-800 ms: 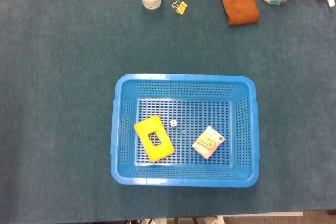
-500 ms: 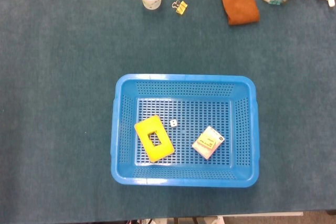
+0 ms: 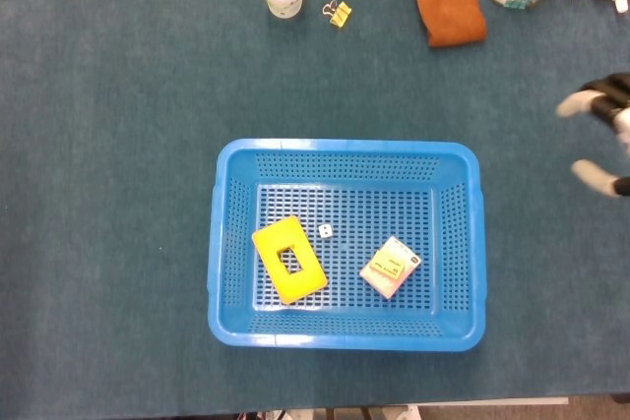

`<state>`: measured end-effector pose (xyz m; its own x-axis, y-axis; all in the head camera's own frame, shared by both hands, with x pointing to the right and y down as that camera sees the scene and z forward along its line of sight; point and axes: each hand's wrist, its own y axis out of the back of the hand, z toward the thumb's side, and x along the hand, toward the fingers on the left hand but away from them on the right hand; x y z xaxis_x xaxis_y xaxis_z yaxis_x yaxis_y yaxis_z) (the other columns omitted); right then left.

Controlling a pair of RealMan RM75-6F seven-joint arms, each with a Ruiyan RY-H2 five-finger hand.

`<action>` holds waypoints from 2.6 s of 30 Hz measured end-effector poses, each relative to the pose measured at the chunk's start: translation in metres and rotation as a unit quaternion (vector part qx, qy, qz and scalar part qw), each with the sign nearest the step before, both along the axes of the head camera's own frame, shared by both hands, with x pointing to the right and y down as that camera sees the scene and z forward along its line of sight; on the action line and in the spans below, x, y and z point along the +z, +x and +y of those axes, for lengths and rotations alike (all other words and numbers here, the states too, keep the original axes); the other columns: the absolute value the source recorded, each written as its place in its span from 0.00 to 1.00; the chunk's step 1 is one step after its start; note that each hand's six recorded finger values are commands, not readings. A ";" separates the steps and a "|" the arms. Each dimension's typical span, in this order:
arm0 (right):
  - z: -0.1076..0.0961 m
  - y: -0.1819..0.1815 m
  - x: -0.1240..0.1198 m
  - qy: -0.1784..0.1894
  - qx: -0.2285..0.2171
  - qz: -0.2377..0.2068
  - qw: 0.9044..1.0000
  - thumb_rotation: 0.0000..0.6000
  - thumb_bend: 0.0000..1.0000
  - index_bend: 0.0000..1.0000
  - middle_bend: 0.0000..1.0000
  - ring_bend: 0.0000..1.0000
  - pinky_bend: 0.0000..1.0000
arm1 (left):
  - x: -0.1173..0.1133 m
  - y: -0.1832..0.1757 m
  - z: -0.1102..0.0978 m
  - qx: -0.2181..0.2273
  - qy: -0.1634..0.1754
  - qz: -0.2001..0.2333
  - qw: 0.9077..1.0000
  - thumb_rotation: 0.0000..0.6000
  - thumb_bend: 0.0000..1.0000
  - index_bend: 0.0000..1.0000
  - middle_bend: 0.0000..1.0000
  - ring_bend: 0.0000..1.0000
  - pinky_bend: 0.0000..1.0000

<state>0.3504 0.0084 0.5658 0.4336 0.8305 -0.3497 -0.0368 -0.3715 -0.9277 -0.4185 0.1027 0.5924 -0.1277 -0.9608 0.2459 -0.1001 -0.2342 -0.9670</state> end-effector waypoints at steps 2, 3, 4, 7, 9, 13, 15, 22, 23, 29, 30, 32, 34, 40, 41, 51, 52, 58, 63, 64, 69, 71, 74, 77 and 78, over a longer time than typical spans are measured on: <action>0.001 -0.018 0.004 -0.015 -0.030 -0.007 0.999 1.00 0.17 0.36 0.40 0.31 0.45 | -0.002 -0.003 0.002 -0.005 0.002 -0.002 1.000 1.00 0.23 0.32 0.32 0.23 0.24; 0.001 -0.026 0.006 -0.022 -0.043 -0.009 0.999 1.00 0.15 0.36 0.40 0.31 0.45 | -0.003 -0.004 0.003 -0.007 0.003 -0.003 1.000 1.00 0.23 0.32 0.32 0.23 0.24; 0.003 -0.036 0.009 -0.032 -0.059 -0.012 0.998 1.00 0.13 0.36 0.40 0.31 0.45 | -0.004 -0.005 0.004 -0.009 0.004 -0.003 1.000 1.00 0.23 0.32 0.32 0.23 0.24; 0.007 -0.063 0.017 -0.055 -0.102 -0.017 0.993 1.00 0.08 0.36 0.40 0.31 0.45 | -0.007 -0.009 0.007 -0.015 0.008 -0.005 1.000 1.00 0.23 0.32 0.32 0.23 0.24; 0.010 -0.078 0.022 -0.066 -0.127 -0.018 0.989 1.00 0.05 0.36 0.40 0.31 0.45 | -0.009 -0.011 0.008 -0.019 0.010 -0.006 1.000 1.00 0.23 0.32 0.32 0.23 0.24; 0.016 -0.112 0.036 -0.085 -0.182 -0.009 0.980 1.00 0.00 0.36 0.39 0.30 0.45 | -0.011 -0.015 0.012 -0.027 0.014 -0.006 1.000 1.00 0.23 0.32 0.32 0.23 0.24; 0.018 -0.122 0.042 -0.088 -0.199 -0.002 0.976 1.00 0.00 0.36 0.38 0.28 0.45 | -0.012 -0.017 0.014 -0.030 0.015 -0.007 0.999 1.00 0.23 0.32 0.32 0.23 0.24; 0.033 -0.153 0.070 -0.116 -0.239 0.025 0.964 1.00 0.00 0.36 0.36 0.24 0.45 | -0.011 -0.022 0.016 -0.037 0.016 -0.004 0.999 1.00 0.23 0.32 0.32 0.23 0.24; 0.036 -0.157 0.074 -0.120 -0.244 0.028 0.962 1.00 0.00 0.36 0.35 0.24 0.45 | -0.011 -0.023 0.016 -0.038 0.016 -0.004 0.999 1.00 0.23 0.32 0.32 0.23 0.24; 0.055 -0.174 0.098 -0.141 -0.271 0.048 0.951 1.00 0.00 0.36 0.35 0.23 0.45 | -0.010 -0.024 0.014 -0.038 0.017 0.000 0.999 1.00 0.23 0.32 0.32 0.23 0.24; 0.057 -0.175 0.101 -0.143 -0.274 0.052 0.950 1.00 0.00 0.36 0.35 0.23 0.45 | -0.010 -0.024 0.014 -0.038 0.017 0.000 0.999 1.00 0.23 0.32 0.32 0.23 0.24; 0.061 -0.177 0.107 -0.143 -0.284 0.062 0.946 1.00 0.00 0.36 0.35 0.23 0.45 | -0.011 -0.026 0.013 -0.039 0.018 0.000 0.999 1.00 0.23 0.32 0.32 0.23 0.24; 0.065 -0.179 0.113 -0.142 -0.292 0.073 0.943 1.00 0.00 0.36 0.35 0.23 0.45 | -0.012 -0.027 0.012 -0.040 0.019 0.000 0.999 1.00 0.23 0.32 0.32 0.23 0.24; 0.076 -0.183 0.132 -0.137 -0.307 0.105 0.936 1.00 0.00 0.36 0.35 0.23 0.45 | -0.013 -0.031 0.013 -0.043 0.020 0.000 0.999 1.00 0.23 0.32 0.32 0.23 0.24; 0.077 -0.183 0.134 -0.136 -0.310 0.109 0.935 1.00 0.00 0.36 0.35 0.23 0.45 | -0.013 -0.032 0.013 -0.044 0.020 0.001 0.999 1.00 0.23 0.32 0.32 0.23 0.24; 0.080 -0.191 0.150 -0.122 -0.314 0.125 0.933 1.00 0.00 0.36 0.35 0.23 0.45 | -0.014 -0.035 0.013 -0.045 0.021 0.001 0.999 1.00 0.23 0.32 0.32 0.23 0.24; 0.080 -0.192 0.151 -0.121 -0.314 0.128 0.933 1.00 0.00 0.36 0.35 0.23 0.45 | -0.015 -0.035 0.013 -0.045 0.022 0.001 0.999 1.00 0.23 0.32 0.32 0.23 0.24; 0.084 -0.196 0.157 -0.122 -0.319 0.135 0.930 1.00 0.00 0.36 0.35 0.23 0.45 | -0.015 -0.038 0.014 -0.047 0.023 0.001 0.999 1.00 0.23 0.32 0.32 0.23 0.24; 0.088 -0.202 0.162 -0.121 -0.324 0.139 0.928 1.00 0.01 0.38 0.35 0.23 0.45 | -0.017 -0.041 0.017 -0.050 0.027 0.001 0.998 1.00 0.23 0.32 0.32 0.23 0.24; 0.088 -0.203 0.163 -0.122 -0.324 0.140 0.928 1.00 0.02 0.39 0.35 0.23 0.45 | -0.016 -0.041 0.017 -0.050 0.025 0.001 0.998 1.00 0.23 0.32 0.32 0.23 0.24; 0.088 -0.205 0.167 -0.124 -0.324 0.147 0.926 1.00 0.04 0.42 0.36 0.23 0.45 | -0.017 -0.045 0.020 -0.058 0.026 0.000 0.998 1.00 0.23 0.32 0.32 0.23 0.24; 0.087 -0.205 0.168 -0.125 -0.324 0.150 0.926 1.00 0.04 0.43 0.36 0.23 0.45 | -0.017 -0.046 0.021 -0.060 0.027 -0.001 0.998 1.00 0.23 0.32 0.32 0.23 0.24; 0.086 -0.204 0.168 -0.125 -0.322 0.152 0.926 1.00 0.06 0.47 0.37 0.23 0.45 | -0.017 -0.046 0.022 -0.061 0.028 -0.002 0.998 1.00 0.23 0.32 0.32 0.23 0.24; 0.085 -0.204 0.168 -0.125 -0.321 0.153 0.926 1.00 0.09 0.49 0.38 0.23 0.45 | -0.017 -0.045 0.022 -0.060 0.027 -0.002 0.998 1.00 0.23 0.32 0.32 0.23 0.24; 0.085 -0.204 0.168 -0.125 -0.321 0.154 0.926 1.00 0.10 0.49 0.38 0.23 0.45 | -0.017 -0.045 0.022 -0.060 0.027 -0.001 0.998 1.00 0.23 0.32 0.32 0.23 0.24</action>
